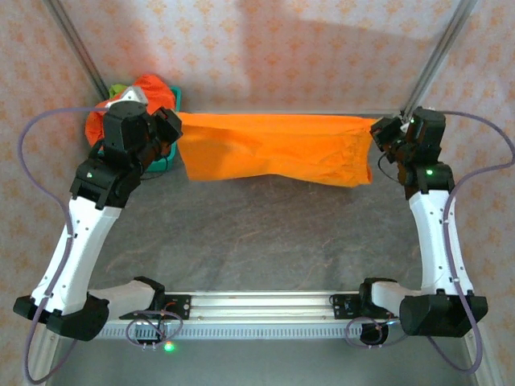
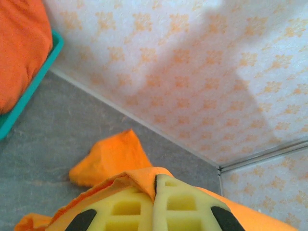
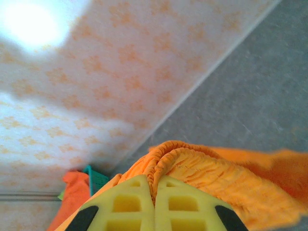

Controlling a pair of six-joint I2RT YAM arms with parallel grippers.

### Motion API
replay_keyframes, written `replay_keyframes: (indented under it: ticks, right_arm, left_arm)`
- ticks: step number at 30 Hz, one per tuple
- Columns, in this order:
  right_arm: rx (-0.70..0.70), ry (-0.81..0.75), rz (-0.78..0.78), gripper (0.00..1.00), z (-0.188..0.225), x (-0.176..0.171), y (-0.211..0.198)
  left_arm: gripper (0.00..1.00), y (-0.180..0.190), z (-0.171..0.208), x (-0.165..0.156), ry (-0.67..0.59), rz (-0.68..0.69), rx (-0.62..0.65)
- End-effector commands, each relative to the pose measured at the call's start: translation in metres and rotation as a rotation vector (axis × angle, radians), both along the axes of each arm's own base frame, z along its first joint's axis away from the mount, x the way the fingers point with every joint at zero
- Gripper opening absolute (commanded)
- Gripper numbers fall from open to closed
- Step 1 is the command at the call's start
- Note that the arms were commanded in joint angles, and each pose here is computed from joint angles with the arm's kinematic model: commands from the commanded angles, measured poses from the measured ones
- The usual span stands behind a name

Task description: Fold and stack the shorts

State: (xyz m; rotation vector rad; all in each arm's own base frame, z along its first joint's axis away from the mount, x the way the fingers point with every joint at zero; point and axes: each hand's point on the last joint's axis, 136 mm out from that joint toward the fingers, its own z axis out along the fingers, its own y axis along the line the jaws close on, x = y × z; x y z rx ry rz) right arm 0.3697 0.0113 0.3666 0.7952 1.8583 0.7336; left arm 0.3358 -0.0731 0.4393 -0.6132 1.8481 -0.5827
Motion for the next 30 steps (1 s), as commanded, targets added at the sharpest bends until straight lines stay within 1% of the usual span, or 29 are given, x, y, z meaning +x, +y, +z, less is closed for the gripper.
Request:
replay_keyframes:
  ticks: [1, 2, 7, 11, 14, 18, 20, 23, 26, 28, 30]
  right_arm:
    - [-0.034, -0.027, -0.03, 0.0, 0.019, 0.004, -0.008]
    - [-0.03, -0.016, -0.023, 0.0, 0.015, 0.012, -0.008]
    - [0.009, -0.061, 0.047, 0.0, 0.032, 0.034, 0.009]
    - [0.015, -0.082, 0.105, 0.0, 0.046, 0.058, 0.032]
    - [0.015, -0.094, 0.16, 0.0, 0.057, 0.083, 0.057]
    - [-0.01, -0.146, 0.24, 0.0, 0.087, 0.118, 0.09]
    - [-0.015, -0.193, 0.28, 0.0, 0.107, 0.131, 0.098]
    - [-0.064, -0.275, 0.29, 0.0, 0.142, 0.134, 0.098]
    - [-0.116, -0.34, 0.281, 0.0, 0.165, 0.122, 0.088]
    - [-0.121, -0.35, 0.275, 0.0, 0.164, 0.116, 0.077]
    - [-0.115, -0.345, 0.261, 0.0, 0.15, 0.112, 0.066]
  left_arm:
    - [0.0, 0.031, 0.017, -0.002, -0.01, 0.109, 0.119]
    - [0.0, 0.033, 0.021, -0.001, -0.017, 0.114, 0.124]
    - [0.0, 0.045, 0.043, 0.013, -0.051, 0.165, 0.163]
    - [0.0, 0.061, 0.054, 0.036, -0.048, 0.22, 0.166]
    - [0.0, 0.077, 0.061, 0.059, -0.042, 0.266, 0.164]
    - [0.0, 0.1, 0.078, 0.087, -0.072, 0.326, 0.133]
    - [0.0, 0.108, 0.094, 0.094, -0.113, 0.345, 0.111]
    - [0.0, 0.109, 0.134, 0.085, -0.227, 0.341, 0.091]
    - [0.0, 0.1, 0.168, 0.061, -0.34, 0.287, 0.075]
    - [0.0, 0.091, 0.174, 0.046, -0.376, 0.238, 0.074]
    - [0.0, 0.082, 0.165, 0.034, -0.39, 0.194, 0.084]
